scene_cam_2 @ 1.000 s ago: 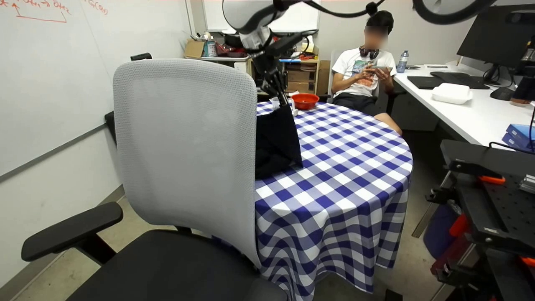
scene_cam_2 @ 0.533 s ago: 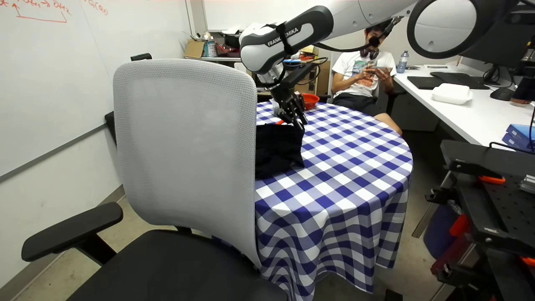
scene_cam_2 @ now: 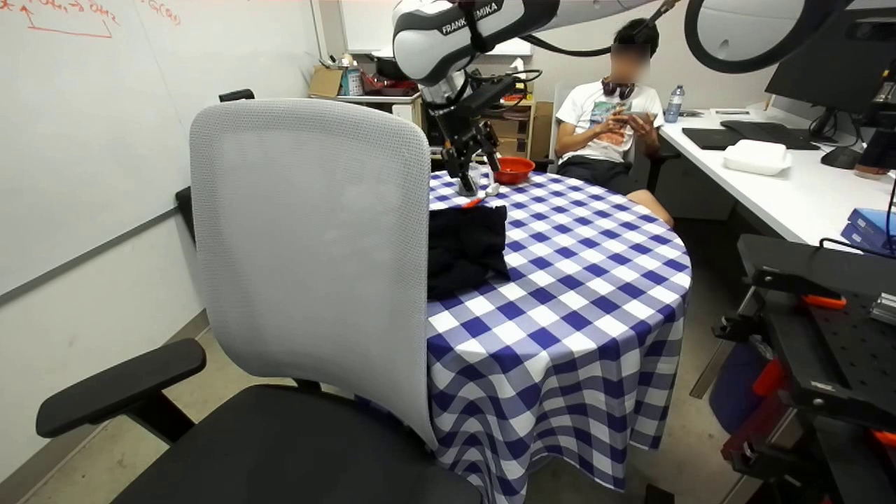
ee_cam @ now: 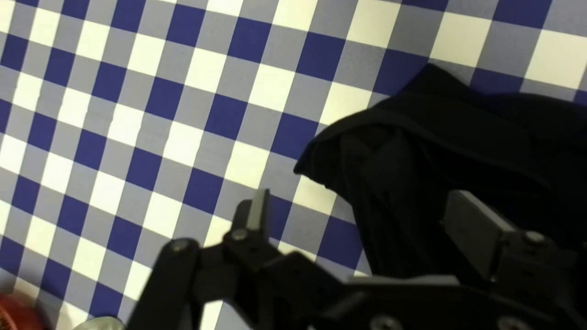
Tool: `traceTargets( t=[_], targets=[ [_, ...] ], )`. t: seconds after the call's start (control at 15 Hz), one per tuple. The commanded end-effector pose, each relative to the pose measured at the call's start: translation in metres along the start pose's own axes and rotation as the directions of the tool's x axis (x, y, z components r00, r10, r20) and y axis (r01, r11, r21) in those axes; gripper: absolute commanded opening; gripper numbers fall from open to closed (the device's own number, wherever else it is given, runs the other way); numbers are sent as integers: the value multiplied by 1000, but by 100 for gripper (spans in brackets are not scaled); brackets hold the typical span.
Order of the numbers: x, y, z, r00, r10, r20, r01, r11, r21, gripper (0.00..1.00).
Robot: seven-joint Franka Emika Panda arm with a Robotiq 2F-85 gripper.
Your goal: Put the cloth on the head rest
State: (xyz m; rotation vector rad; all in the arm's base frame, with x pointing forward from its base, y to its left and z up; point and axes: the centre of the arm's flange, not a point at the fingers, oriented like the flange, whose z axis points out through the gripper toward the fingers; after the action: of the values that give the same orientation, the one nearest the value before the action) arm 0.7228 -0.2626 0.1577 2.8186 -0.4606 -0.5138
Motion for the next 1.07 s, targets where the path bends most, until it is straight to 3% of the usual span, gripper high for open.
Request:
traceTargets(
  t=[0.0, 0.13, 0.53, 0.8, 1.0],
  targets=[
    [-71, 5, -40, 988, 150, -29, -146, 984, 106, 100],
    [-71, 0, -53, 967, 256, 4, -255, 960, 117, 100],
    [-63, -27, -24, 855, 498, 141, -499, 866, -31, 100],
    [-50, -40, 13, 715, 675, 182, -671, 736, -96, 100],
    [-41, -41, 29, 622, 762, 181, -771, 636, -27, 100]
  ],
)
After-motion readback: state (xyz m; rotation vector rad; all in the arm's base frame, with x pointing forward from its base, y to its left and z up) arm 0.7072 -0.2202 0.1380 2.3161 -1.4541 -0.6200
